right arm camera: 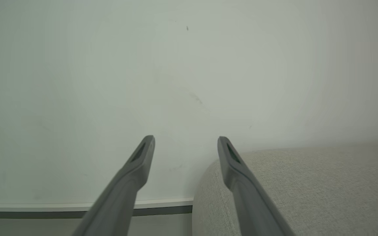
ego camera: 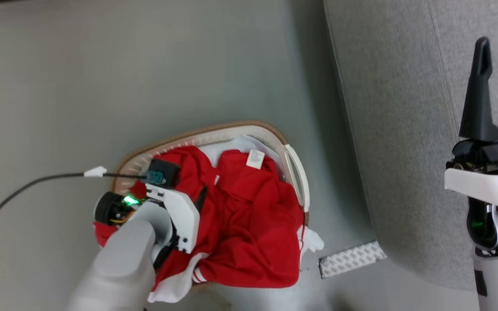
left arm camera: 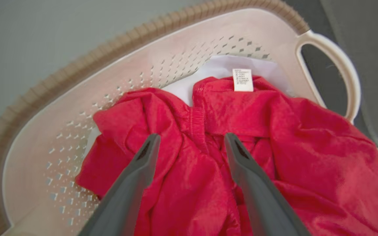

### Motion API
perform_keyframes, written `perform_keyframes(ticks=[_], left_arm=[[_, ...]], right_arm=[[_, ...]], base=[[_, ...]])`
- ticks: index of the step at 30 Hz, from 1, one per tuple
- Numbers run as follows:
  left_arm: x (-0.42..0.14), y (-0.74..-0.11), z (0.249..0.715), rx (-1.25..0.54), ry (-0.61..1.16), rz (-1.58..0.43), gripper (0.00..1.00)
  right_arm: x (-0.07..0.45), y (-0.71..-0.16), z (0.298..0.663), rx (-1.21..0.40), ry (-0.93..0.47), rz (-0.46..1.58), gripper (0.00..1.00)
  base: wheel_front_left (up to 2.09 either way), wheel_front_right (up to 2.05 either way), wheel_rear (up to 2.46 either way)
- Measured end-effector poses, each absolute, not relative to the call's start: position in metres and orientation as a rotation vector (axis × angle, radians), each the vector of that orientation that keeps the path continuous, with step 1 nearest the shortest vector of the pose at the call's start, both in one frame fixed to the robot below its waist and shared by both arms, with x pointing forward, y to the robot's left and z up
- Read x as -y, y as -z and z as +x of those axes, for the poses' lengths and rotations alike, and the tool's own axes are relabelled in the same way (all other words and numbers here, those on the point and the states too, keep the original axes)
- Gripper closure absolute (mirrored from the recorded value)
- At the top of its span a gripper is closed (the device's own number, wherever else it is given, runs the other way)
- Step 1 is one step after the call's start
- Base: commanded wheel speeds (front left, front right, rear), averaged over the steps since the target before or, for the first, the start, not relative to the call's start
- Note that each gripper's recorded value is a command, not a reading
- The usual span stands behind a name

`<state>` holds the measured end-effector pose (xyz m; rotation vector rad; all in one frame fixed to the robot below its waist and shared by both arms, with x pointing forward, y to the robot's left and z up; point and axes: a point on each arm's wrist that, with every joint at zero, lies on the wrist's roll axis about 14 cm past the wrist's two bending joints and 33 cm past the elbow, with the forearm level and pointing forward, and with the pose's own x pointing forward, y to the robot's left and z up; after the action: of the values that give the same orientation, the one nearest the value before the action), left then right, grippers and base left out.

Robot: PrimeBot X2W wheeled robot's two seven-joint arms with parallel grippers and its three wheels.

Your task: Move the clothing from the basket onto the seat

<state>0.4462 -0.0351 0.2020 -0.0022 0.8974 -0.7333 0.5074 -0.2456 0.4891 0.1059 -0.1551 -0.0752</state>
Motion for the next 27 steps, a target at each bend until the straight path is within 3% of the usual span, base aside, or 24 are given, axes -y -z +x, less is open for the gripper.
perform_keyframes(ticks=[15, 27], left_arm=[[0.035, -0.102, 0.420, -1.230, 0.821, 0.154, 0.00], [0.024, -0.073, 0.391, -1.343, 0.932, 0.354, 0.00]], right_arm=[[0.274, -0.452, 0.515, 0.080, 0.138, 0.086, 0.00], [0.285, -0.438, 0.510, 0.041, 0.167, 0.081, 0.00]], base=[[0.00, 0.00, 0.00], [0.00, 0.00, 0.00]])
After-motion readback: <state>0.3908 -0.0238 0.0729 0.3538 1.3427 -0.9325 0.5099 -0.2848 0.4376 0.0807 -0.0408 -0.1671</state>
